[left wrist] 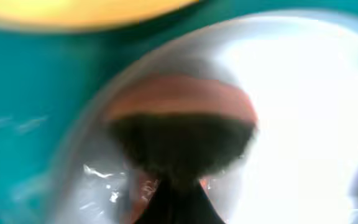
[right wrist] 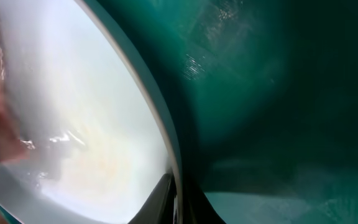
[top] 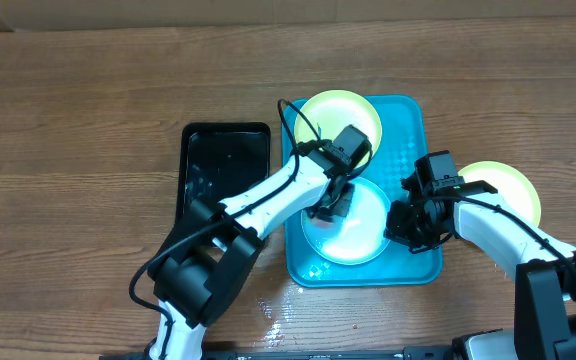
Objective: Clean dirty plates on tray and stack at the side
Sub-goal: 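Scrub the light-blue plate with the sponge in the left gripper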
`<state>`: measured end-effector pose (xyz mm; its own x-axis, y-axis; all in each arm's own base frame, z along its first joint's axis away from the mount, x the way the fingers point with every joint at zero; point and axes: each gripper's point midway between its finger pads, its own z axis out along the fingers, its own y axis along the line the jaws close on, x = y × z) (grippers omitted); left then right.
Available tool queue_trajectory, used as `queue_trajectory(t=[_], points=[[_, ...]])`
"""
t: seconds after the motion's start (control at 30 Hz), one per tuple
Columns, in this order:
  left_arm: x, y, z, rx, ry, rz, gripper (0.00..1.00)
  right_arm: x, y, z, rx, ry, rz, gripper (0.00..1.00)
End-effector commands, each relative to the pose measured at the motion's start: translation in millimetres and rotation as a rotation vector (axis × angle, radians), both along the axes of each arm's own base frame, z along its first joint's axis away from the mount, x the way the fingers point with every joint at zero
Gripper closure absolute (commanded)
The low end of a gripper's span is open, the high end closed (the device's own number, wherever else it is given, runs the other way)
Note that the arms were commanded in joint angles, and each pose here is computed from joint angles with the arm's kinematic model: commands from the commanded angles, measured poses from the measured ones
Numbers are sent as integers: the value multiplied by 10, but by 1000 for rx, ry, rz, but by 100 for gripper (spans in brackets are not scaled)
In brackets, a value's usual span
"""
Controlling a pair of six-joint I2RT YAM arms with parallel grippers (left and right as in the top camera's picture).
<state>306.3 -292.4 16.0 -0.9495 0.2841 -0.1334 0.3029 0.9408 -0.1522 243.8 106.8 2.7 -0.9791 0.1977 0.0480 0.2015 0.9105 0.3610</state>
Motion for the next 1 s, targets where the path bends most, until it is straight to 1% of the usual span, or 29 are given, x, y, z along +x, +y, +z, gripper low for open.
queue_trajectory(t=[0.0, 0.07, 0.2, 0.33, 0.4, 0.5, 0.57, 0.63, 0.7, 0.77, 0.97], points=[[-473, -652, -10, -324, 259, -123, 96, -67, -48, -72, -27, 18, -1, 93], [-598, -779, -2, -372, 302, -156, 96, -68, -49, -72, -28, 18, -1, 93], [-766, -862, 6, -387, 339, -200, 96, -65, -49, -72, -28, 17, -1, 93], [-835, -809, -13, -359, 363, -201, 96, -67, -49, -72, -28, 18, -1, 93], [-759, -635, -104, -267, 341, -146, 96, -67, -48, -72, -27, 18, -1, 93], [-587, -222, -254, -65, 282, -25, 96, -66, -49, -72, -28, 18, -1, 93], [-504, -24, -283, 14, 264, 44, 96, -66, -49, -71, -28, 17, -1, 93], [-423, 103, -271, 60, 248, 89, 96, -66, -49, -72, -28, 18, -1, 93], [-326, 235, -236, 116, 217, 116, 96, -66, -49, -72, -28, 18, -1, 93], [-209, 394, -191, 200, 159, 140, 96, -64, -49, -72, -28, 17, -1, 93], [25, 731, -96, 396, 0, 146, 96, -64, -49, -72, -28, 17, -1, 93]])
